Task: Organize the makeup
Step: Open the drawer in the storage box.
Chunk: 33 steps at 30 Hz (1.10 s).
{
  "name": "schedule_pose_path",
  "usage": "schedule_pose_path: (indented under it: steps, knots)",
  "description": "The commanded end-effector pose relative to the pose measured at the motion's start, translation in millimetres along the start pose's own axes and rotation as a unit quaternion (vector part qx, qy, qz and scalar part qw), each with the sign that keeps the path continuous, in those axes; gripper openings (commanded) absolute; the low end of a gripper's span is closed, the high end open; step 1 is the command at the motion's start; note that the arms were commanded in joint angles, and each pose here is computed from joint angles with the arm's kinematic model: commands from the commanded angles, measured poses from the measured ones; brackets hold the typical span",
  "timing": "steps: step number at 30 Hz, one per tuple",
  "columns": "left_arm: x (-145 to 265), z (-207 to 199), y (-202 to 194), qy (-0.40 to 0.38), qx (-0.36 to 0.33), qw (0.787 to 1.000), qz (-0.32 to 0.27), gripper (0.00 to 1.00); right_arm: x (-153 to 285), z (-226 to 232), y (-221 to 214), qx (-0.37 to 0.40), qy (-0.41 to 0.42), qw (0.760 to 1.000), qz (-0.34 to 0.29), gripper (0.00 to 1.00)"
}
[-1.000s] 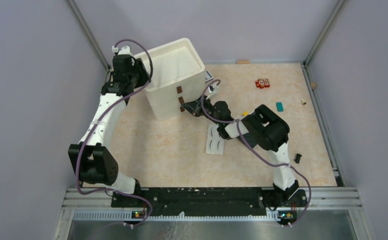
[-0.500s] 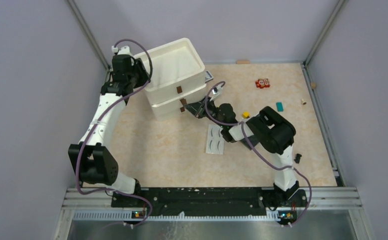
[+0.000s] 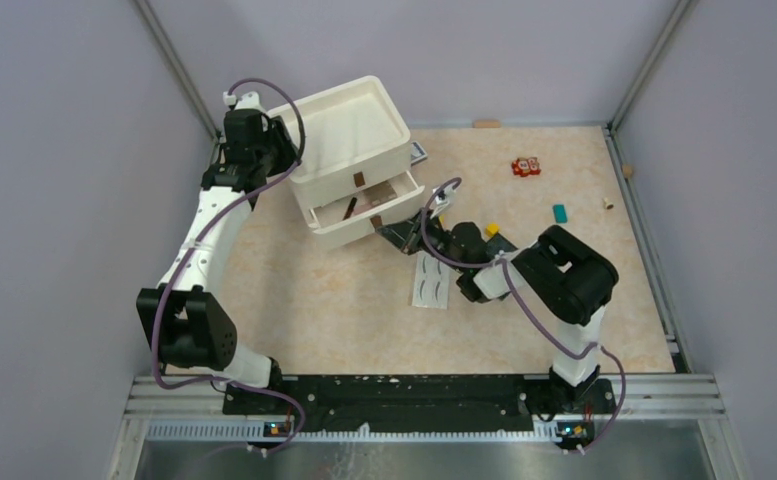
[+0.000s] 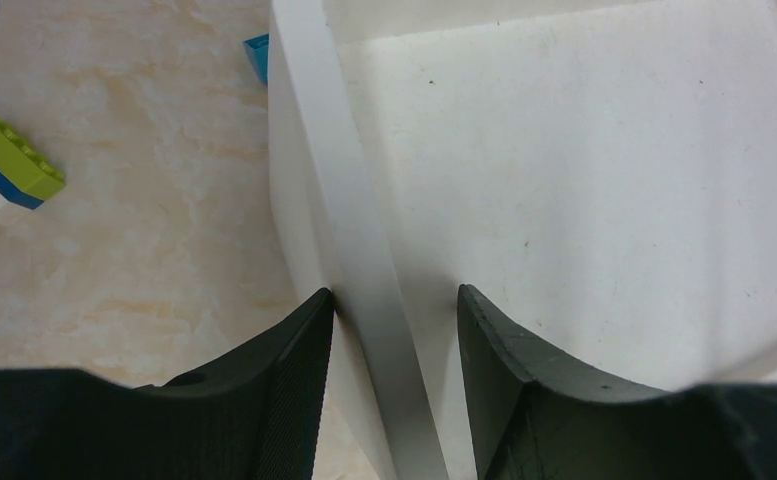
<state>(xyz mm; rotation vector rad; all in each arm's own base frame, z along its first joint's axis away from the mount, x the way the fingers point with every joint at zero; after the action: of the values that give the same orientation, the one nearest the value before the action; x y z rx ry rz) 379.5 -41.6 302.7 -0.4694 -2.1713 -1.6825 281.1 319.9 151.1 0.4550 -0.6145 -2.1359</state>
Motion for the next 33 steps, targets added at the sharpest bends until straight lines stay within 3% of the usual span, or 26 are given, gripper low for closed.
schedule_pose_path:
  steps: [1,17,18,21,23,30,33]
  knots:
    - [-5,3,-12,0.0,-0.004,1.0,0.021,0.54,12,38,8,0.03,0.056,0.998,-0.024,0.0]
    - [4,5,-6,0.004,-0.01,1.0,0.002,0.58,51,37,0,0.088,-0.055,0.995,0.017,0.0]
    - [5,4,-6,0.002,-0.011,1.0,0.001,0.58,51,38,0,0.094,-0.058,0.994,0.027,0.02]
    - [9,3,-2,0.0,-0.013,1.0,-0.006,0.59,55,39,0,0.1,-0.067,0.992,0.043,0.29]
    - [18,3,4,0.002,-0.013,1.0,-0.021,0.59,62,39,2,0.106,-0.084,0.99,0.038,0.4]
    - [61,-3,23,0.01,-0.032,0.995,-0.098,0.59,93,29,22,0.139,-0.224,0.965,0.009,0.47]
    - [88,-27,23,0.023,-0.064,0.988,-0.138,0.54,112,16,29,0.137,-0.291,0.947,0.002,0.48]
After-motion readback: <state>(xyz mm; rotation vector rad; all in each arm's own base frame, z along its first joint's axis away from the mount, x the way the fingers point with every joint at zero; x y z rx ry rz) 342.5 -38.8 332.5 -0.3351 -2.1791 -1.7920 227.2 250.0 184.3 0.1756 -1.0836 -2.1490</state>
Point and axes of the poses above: each gripper's point midway between its finger pads, its own x axis back along the fingers, its own z axis along the line the jaws close on, y = z × x, the point moved 8 cm from there along x, back along the fingers, and after that the axes turned 5 degrees about -x, right-handed, at the moved point
